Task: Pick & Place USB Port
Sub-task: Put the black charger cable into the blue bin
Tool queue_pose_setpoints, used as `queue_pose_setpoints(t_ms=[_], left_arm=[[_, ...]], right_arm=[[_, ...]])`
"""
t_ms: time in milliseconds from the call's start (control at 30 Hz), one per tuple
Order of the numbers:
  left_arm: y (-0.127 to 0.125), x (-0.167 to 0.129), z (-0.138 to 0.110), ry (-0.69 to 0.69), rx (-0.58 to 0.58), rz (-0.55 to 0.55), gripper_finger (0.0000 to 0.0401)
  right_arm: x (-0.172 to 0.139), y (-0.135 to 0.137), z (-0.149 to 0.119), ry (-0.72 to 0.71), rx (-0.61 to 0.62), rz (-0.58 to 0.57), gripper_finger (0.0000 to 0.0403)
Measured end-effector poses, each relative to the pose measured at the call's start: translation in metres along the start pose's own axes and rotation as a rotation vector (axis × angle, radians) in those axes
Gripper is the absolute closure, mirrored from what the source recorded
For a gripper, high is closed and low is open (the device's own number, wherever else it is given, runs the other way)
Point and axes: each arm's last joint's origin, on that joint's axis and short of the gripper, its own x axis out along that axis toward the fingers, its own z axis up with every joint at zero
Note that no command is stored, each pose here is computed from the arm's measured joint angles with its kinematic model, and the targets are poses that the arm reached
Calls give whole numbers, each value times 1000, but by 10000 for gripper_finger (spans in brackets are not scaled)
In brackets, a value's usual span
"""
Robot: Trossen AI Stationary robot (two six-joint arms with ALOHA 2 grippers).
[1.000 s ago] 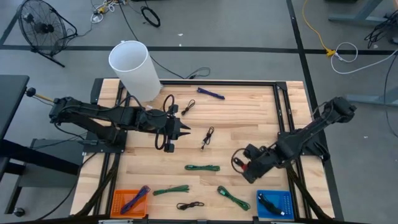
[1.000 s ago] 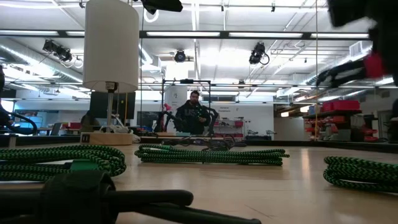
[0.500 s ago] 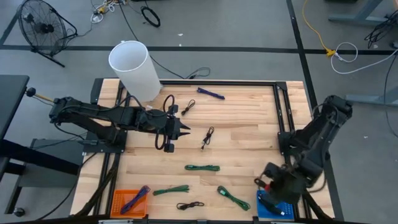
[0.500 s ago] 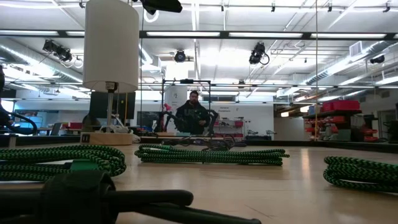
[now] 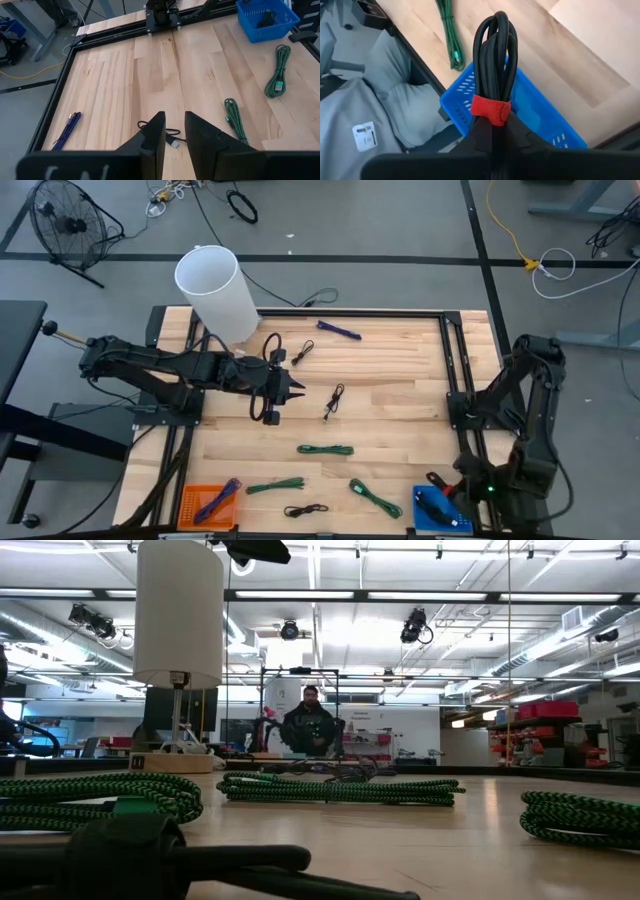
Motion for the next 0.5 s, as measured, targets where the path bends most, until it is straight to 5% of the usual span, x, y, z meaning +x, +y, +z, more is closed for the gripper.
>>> queue_pose_setpoints(t_ms=[500], left_arm=[[0,0,0,0,0,0,323]], right_arm=[[-7,-9,-19,-23,-5,69,393]])
